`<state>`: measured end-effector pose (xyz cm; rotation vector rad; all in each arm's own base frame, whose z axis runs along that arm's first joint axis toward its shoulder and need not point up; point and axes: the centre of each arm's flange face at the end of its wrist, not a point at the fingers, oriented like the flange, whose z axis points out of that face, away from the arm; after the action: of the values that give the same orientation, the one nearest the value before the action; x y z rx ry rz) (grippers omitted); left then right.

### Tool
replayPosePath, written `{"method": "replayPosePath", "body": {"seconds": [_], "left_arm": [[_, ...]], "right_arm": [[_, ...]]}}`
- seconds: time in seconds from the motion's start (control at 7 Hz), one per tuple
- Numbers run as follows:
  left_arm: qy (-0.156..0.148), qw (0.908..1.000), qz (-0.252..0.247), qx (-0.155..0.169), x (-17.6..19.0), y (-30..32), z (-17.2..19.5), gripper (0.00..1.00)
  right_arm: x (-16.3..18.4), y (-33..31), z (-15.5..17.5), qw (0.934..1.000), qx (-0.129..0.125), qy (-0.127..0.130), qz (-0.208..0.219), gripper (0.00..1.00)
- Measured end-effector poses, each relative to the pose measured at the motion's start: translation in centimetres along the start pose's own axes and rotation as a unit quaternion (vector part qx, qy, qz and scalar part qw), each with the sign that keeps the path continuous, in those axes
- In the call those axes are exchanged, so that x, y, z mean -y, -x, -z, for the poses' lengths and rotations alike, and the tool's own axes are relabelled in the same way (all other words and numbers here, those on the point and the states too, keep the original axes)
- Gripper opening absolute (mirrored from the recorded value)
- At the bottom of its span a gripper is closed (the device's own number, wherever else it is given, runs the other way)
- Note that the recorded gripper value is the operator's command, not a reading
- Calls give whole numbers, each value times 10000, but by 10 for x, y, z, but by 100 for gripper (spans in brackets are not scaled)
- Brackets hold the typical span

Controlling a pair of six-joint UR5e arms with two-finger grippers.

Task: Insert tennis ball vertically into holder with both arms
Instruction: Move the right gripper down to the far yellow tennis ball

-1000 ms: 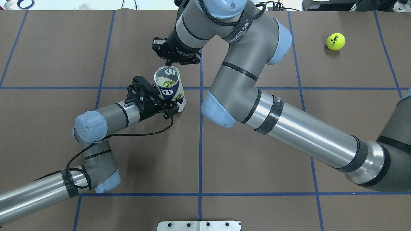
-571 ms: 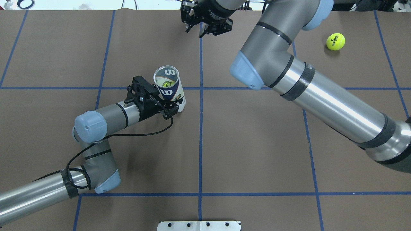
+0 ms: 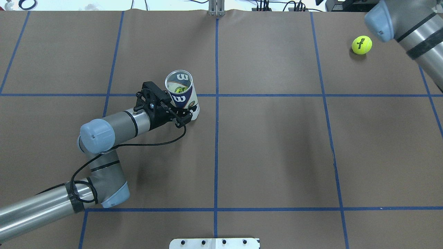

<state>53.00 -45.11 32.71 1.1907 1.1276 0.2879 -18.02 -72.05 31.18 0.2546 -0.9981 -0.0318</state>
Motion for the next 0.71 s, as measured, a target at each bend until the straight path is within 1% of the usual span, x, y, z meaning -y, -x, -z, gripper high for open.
{"method": "replayPosePath", "body": {"seconds": [0.14,0.29,0.43,0.57,0.71], "left_arm": [[-9,10000,1,-1,1,0,0,74],[-16,10000,2,-6,1,0,0,74],[-18,10000,2,-9,1,0,0,74],[-17,10000,3,-11,0,0,0,74],[-16,10000,3,-11,0,0,0,74]], "right_arm": [[5,-62,-5,9991,-230,97,335,99],[4,-112,-15,9970,-462,216,580,99],[-1,-143,-30,9944,-680,325,743,99],[-5,-160,-46,9919,-830,380,883,99],[-10,-172,-66,9901,-898,388,1007,99]]}}
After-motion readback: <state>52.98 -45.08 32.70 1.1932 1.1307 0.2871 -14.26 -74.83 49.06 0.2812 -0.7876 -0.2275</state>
